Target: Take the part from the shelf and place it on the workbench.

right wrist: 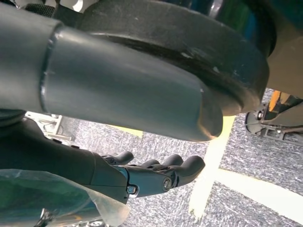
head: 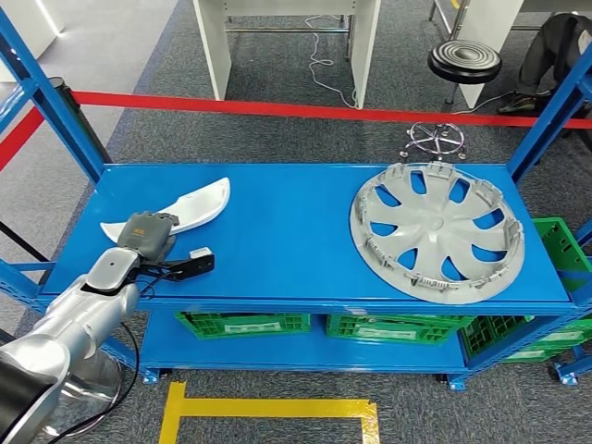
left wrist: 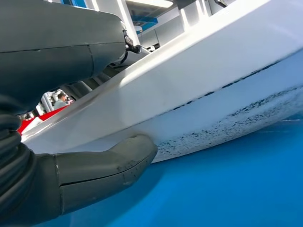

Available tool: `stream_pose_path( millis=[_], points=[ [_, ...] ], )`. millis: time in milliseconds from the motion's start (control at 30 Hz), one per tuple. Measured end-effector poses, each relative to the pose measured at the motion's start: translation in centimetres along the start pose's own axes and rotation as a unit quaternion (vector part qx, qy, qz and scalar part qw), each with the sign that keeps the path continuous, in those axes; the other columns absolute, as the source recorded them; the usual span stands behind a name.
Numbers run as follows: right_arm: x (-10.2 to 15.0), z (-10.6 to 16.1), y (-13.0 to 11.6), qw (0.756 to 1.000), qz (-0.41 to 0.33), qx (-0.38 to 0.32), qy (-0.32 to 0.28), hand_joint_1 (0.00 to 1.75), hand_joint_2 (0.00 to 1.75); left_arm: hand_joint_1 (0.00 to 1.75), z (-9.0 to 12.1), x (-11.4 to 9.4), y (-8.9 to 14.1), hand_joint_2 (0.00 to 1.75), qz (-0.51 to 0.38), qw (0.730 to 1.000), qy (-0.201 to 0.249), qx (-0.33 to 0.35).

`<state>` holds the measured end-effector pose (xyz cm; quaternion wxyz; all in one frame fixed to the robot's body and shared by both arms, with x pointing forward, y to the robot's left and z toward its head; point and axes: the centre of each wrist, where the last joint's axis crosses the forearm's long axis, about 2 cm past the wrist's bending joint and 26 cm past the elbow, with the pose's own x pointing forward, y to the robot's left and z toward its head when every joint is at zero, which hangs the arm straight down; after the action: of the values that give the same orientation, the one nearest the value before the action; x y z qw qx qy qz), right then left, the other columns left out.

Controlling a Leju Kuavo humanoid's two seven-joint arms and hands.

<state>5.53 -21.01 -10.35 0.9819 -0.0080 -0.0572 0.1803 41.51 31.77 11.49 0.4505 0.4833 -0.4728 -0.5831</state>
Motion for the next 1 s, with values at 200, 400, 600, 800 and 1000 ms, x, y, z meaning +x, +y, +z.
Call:
stream_pose_path(
  millis=[200,400,600,800,1000],
  points=[
    [0.0,0.0,0.0,1.000,-0.001,-0.008,-0.017,0.00,0.00,1.75,0.1,-0.2,-0.1,1.75,-0.004,1.000,0.000,-0.001],
    [0.0,0.0,-0.1,1.000,-0.002,-0.009,-0.020,0.00,0.00,1.75,1.5,-0.6,-1.8,1.75,0.030,0.996,-0.033,0.074],
    [-0.2,0.0,0.0,1.000,0.000,-0.009,0.000,0.00,0.00,1.75,4.0,1.0,-3.2,1.75,0.074,0.970,-0.135,0.186],
    [-0.5,0.0,0.0,1.000,-0.002,-0.009,0.019,0.00,0.00,1.75,5.5,3.2,-1.3,1.75,0.194,0.923,-0.113,0.314],
    [-0.8,0.0,0.0,1.000,-0.009,-0.009,0.028,0.00,0.00,1.75,8.5,4.4,1.9,1.75,0.316,0.850,-0.059,0.418]
  ],
)
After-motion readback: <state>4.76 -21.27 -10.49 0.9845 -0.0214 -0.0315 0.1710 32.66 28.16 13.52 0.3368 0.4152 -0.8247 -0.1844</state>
